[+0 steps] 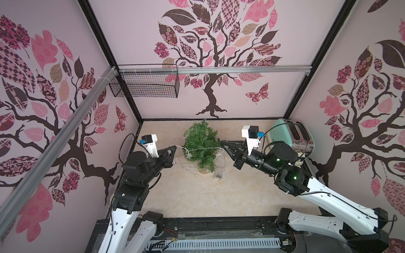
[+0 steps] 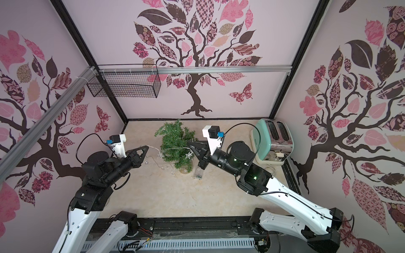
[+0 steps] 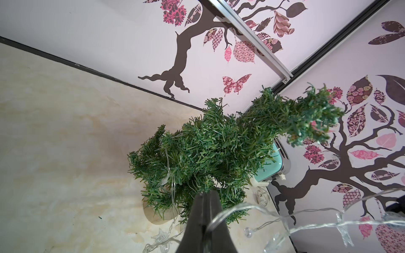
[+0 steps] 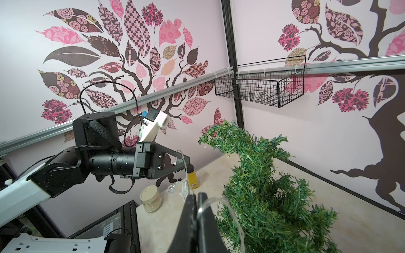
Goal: Remove string lights from the small christmas tree
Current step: Remove the light string from the Christmas tree.
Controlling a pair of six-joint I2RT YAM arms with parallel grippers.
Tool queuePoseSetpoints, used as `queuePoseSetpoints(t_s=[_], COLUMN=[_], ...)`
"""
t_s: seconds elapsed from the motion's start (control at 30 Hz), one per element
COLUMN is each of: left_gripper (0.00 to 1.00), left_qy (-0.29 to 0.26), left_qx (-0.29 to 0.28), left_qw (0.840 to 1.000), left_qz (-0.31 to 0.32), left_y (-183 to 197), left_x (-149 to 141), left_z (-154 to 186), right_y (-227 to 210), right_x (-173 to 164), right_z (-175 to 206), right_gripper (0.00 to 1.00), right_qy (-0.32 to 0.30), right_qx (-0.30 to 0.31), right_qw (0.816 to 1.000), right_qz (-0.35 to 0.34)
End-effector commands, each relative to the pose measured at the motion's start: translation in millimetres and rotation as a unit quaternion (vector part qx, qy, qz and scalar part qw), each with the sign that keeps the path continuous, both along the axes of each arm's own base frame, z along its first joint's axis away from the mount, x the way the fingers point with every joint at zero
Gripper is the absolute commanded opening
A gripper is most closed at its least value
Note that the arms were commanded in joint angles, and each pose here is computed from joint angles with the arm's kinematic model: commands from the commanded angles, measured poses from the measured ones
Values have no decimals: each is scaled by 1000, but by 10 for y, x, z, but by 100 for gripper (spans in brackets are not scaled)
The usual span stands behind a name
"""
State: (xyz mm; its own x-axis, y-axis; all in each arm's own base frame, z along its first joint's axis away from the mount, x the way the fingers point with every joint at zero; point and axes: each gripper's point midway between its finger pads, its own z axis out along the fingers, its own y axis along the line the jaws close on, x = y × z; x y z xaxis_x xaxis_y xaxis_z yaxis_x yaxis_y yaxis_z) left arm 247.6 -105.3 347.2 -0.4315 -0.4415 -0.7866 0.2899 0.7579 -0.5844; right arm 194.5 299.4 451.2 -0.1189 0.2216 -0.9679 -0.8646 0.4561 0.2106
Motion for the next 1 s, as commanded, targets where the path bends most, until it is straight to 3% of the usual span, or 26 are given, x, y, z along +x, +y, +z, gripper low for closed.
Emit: queuePoseSetpoints(t_s=[0.0, 0.2, 0.57, 0.97], left_gripper=[0, 0, 0, 0], left_qy=[-22, -2, -35, -62], left_qx=[-8, -2, -80, -76], left_qw=[999, 997, 982, 976], left_qz=[-31, -76, -167, -193], left_y=[-64, -147, -385, -587], left_x=[-156, -424, -733, -700], left_z=[262, 321, 772, 1008], right_y=[-39, -44, 18, -14], right_x=[-18, -31, -66, -175], right_z=[73, 50, -77, -439], right_gripper=[0, 0, 0, 0], right_qy=[-11, -9, -1, 0], right_qx=[1, -3, -21, -50], right_qw=[1000, 1000, 1000, 998], right_qz=[-2, -1, 19, 38])
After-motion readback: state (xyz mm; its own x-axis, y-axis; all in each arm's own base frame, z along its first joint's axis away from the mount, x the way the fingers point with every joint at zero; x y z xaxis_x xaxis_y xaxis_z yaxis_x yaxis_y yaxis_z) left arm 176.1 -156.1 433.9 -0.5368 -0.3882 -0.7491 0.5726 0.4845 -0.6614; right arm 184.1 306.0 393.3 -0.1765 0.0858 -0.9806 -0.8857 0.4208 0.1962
